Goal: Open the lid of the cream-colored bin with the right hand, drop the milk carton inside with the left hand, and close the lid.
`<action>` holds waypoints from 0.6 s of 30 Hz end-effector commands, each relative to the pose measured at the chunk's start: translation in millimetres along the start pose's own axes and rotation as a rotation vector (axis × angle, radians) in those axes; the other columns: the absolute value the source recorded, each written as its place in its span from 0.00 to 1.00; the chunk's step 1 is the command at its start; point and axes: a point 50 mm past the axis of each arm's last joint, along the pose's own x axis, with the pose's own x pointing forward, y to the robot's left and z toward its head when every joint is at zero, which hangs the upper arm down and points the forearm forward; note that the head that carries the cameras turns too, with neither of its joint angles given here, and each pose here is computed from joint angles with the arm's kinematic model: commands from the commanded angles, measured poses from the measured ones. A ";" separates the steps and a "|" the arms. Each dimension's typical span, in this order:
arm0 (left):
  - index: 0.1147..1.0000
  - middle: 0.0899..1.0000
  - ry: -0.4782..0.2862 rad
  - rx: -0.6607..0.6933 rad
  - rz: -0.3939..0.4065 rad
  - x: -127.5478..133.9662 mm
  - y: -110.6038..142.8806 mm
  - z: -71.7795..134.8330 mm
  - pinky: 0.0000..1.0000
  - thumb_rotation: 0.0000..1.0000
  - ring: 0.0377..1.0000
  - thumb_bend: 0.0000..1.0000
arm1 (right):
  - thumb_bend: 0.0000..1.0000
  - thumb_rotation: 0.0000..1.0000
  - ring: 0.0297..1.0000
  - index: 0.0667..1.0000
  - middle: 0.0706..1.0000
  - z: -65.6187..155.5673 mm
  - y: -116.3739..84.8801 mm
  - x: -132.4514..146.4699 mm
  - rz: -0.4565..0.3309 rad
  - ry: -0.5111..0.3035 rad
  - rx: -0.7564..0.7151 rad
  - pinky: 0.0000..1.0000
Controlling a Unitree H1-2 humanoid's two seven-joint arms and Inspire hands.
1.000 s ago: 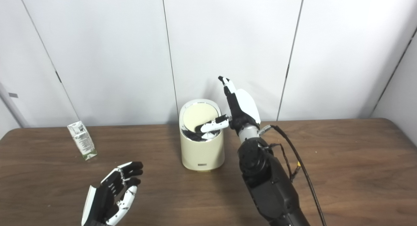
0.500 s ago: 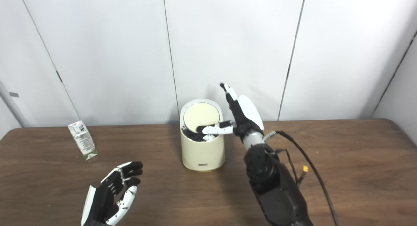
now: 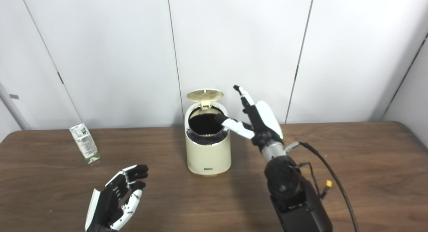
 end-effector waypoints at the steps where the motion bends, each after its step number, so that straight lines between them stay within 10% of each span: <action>1: 0.71 0.73 -0.063 -0.005 0.008 7.4 0.2 9.2 0.66 0.36 0.73 0.19 | 0.96 1.00 0.94 0.95 0.96 18.1 -20.3 -2.8 -0.063 -0.100 0.028 0.83; 8: 0.72 0.73 -0.068 -0.016 0.010 7.3 1.3 9.9 0.66 0.36 0.73 0.18 | 0.82 0.89 0.91 0.93 0.94 3.7 -31.2 -49.7 -0.129 -0.131 0.087 0.82; 13: 0.71 0.73 -0.064 -0.015 0.013 7.6 3.0 9.7 0.66 0.33 0.73 0.19 | 0.57 0.64 0.80 0.83 0.82 -16.4 -23.9 -83.1 -0.210 -0.089 0.120 0.69; 14: 0.72 0.73 -0.063 -0.015 0.012 7.5 3.8 9.7 0.66 0.34 0.73 0.20 | 0.43 0.37 0.72 0.74 0.74 -23.3 -20.4 -93.6 -0.227 -0.072 0.128 0.61; 16: 0.72 0.73 -0.062 -0.015 0.011 7.3 5.3 9.6 0.65 0.34 0.72 0.19 | 0.33 0.19 0.67 0.69 0.69 -36.9 -13.9 -112.7 -0.243 -0.049 0.152 0.56; 18: 0.71 0.73 -0.063 -0.013 0.009 7.1 6.2 9.7 0.66 0.32 0.72 0.19 | 0.27 0.29 0.65 0.67 0.67 -46.3 -10.1 -127.6 -0.236 -0.041 0.164 0.56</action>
